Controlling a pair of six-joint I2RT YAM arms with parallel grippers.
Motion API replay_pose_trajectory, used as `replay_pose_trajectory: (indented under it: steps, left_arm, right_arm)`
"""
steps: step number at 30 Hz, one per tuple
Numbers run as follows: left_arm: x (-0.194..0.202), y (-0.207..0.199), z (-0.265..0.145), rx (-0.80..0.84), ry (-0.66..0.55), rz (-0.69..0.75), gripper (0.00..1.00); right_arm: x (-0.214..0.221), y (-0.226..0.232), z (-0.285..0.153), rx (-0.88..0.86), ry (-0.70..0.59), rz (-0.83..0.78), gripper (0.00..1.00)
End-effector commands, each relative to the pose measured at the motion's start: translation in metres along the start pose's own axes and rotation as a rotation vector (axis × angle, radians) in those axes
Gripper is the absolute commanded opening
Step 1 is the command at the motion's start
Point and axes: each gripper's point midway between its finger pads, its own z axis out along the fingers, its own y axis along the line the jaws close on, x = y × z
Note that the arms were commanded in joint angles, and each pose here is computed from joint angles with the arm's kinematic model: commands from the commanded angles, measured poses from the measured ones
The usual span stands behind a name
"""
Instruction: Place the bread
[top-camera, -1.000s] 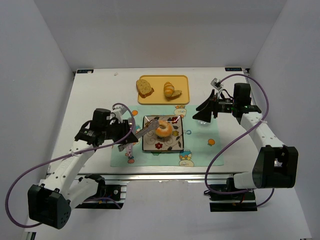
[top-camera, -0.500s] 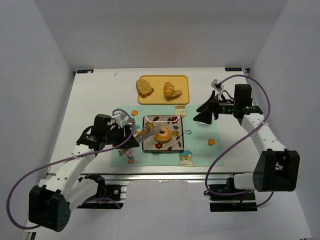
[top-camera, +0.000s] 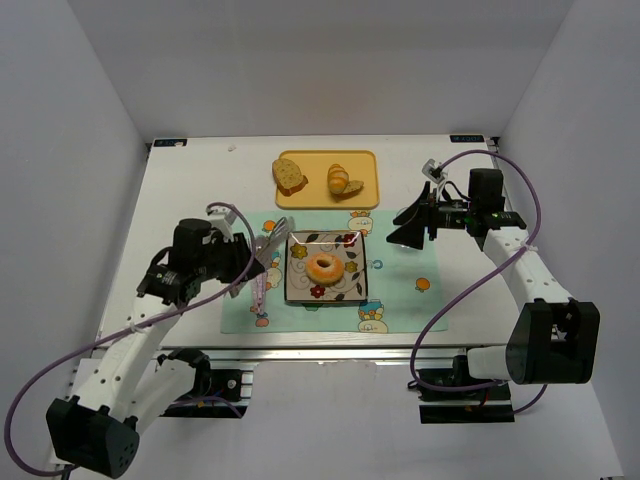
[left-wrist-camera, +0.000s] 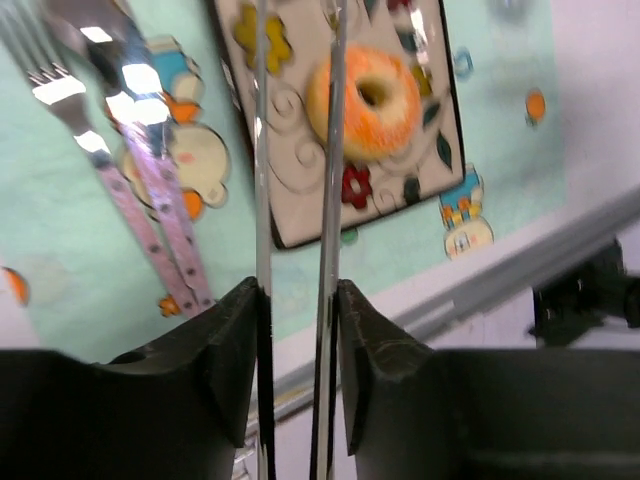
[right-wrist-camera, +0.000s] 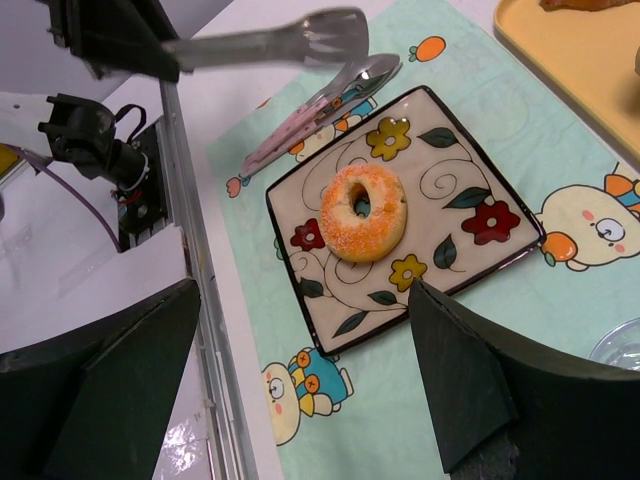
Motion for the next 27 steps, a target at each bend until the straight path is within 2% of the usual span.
replay_pose_trajectory:
  steps: [1, 4, 5, 7, 9, 11, 15, 17, 18, 21, 22, 23, 27]
  left_arm:
    - [-0.041, 0.024, -0.018, -0.177, -0.142, 0.050, 0.41]
    - [-0.062, 0.058, -0.022, -0.330, -0.194, 0.067, 0.34]
    - [-0.071, 0.081, -0.029, -0.400, -0.222, 0.030, 0.33]
    - [-0.076, 0.112, -0.024, -0.437, -0.215, -0.008, 0.30]
    - [-0.079, 0.158, -0.027, -0.509, -0.225, -0.090, 0.26]
    - [-0.079, 0.183, -0.028, -0.576, -0.223, -0.086, 0.21]
    - [-0.086, 0.210, -0.017, -0.639, -0.236, 0.004, 0.19]
    - [-0.079, 0.224, -0.014, -0.670, -0.218, 0.045, 0.22]
    - [-0.085, 0.228, -0.015, -0.678, -0.252, 0.068, 0.22]
    - [-0.075, 0.241, -0.012, -0.704, -0.228, 0.158, 0.29]
    - [-0.068, 0.250, -0.013, -0.739, -0.206, 0.149, 0.33]
    - [-0.064, 0.254, -0.012, -0.746, -0.189, 0.147, 0.43]
    - [-0.041, 0.265, 0.000, -0.708, -0.088, 0.148, 0.57]
  right_arm:
    - [-0.005, 0.005, -0.002, -0.013, -0.009, -0.034, 0.89]
    - [-0.006, 0.004, -0.002, -0.014, -0.007, -0.040, 0.89]
    - [-0.006, 0.004, -0.002, -0.015, -0.007, -0.040, 0.89]
    - [-0.007, 0.004, -0.002, -0.018, -0.007, -0.043, 0.89]
    - [-0.009, 0.005, -0.002, -0.023, -0.007, -0.048, 0.89]
    - [-0.008, 0.006, -0.003, -0.023, -0.002, -0.057, 0.89]
    - [-0.009, 0.009, -0.005, -0.016, 0.002, -0.088, 0.89]
    - [-0.008, 0.009, -0.005, -0.012, 0.004, -0.095, 0.89]
    - [-0.006, 0.010, -0.006, -0.011, 0.006, -0.094, 0.89]
    - [-0.003, 0.010, -0.005, -0.011, 0.009, -0.084, 0.89]
    - [-0.002, 0.010, -0.005, -0.011, 0.010, -0.083, 0.89]
    - [-0.001, 0.010, -0.005, -0.012, 0.011, -0.077, 0.89]
    - [-0.002, 0.008, -0.005, -0.012, 0.011, -0.077, 0.89]
